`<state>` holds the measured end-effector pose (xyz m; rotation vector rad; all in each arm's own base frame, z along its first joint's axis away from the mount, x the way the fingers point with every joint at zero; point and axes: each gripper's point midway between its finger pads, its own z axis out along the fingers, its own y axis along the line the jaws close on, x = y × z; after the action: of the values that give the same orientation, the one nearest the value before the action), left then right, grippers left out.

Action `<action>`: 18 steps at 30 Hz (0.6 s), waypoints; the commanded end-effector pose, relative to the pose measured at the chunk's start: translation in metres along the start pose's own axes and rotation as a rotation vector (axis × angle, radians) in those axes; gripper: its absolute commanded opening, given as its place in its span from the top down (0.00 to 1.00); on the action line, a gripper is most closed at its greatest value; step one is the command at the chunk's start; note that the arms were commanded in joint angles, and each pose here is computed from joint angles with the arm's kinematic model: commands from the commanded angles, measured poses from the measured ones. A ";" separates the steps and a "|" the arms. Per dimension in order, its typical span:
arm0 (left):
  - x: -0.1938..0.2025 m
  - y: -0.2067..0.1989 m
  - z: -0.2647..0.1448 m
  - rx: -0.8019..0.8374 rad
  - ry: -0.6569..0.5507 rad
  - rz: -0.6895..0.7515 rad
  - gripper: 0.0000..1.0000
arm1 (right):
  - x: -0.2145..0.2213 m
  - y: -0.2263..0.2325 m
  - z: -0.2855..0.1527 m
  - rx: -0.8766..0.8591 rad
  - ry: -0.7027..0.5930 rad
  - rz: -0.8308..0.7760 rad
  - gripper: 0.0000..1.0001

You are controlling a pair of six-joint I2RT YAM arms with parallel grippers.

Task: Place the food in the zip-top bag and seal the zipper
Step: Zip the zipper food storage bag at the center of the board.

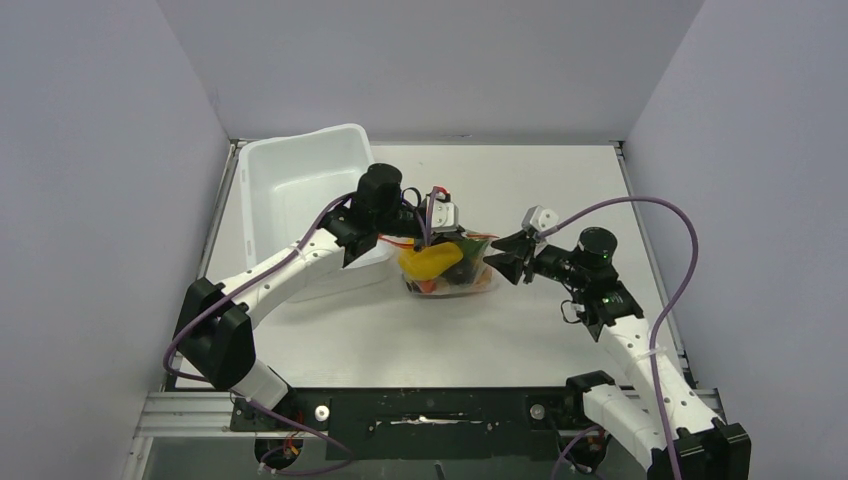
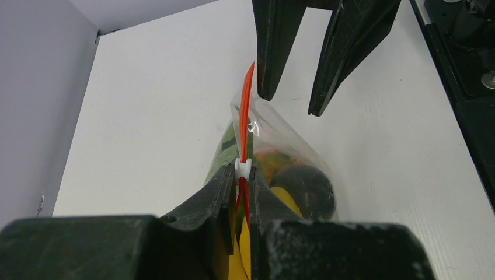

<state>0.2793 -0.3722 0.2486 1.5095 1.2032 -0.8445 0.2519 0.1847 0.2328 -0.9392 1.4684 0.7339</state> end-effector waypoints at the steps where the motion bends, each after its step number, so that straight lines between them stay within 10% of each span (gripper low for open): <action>1: -0.041 0.001 -0.009 0.005 -0.107 0.093 1.00 | -0.029 -0.011 0.006 0.019 -0.049 -0.091 0.63; 9: -0.041 0.000 -0.009 0.012 -0.110 0.093 1.00 | -0.039 -0.025 0.002 0.081 -0.010 -0.154 0.49; 18: -0.040 -0.005 -0.008 0.027 -0.123 0.092 1.00 | -0.051 -0.020 -0.002 0.040 0.023 -0.207 0.67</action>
<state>0.2764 -0.3729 0.2448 1.5137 1.1907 -0.8609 0.2661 0.1796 0.2706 -1.0077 1.4265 0.5849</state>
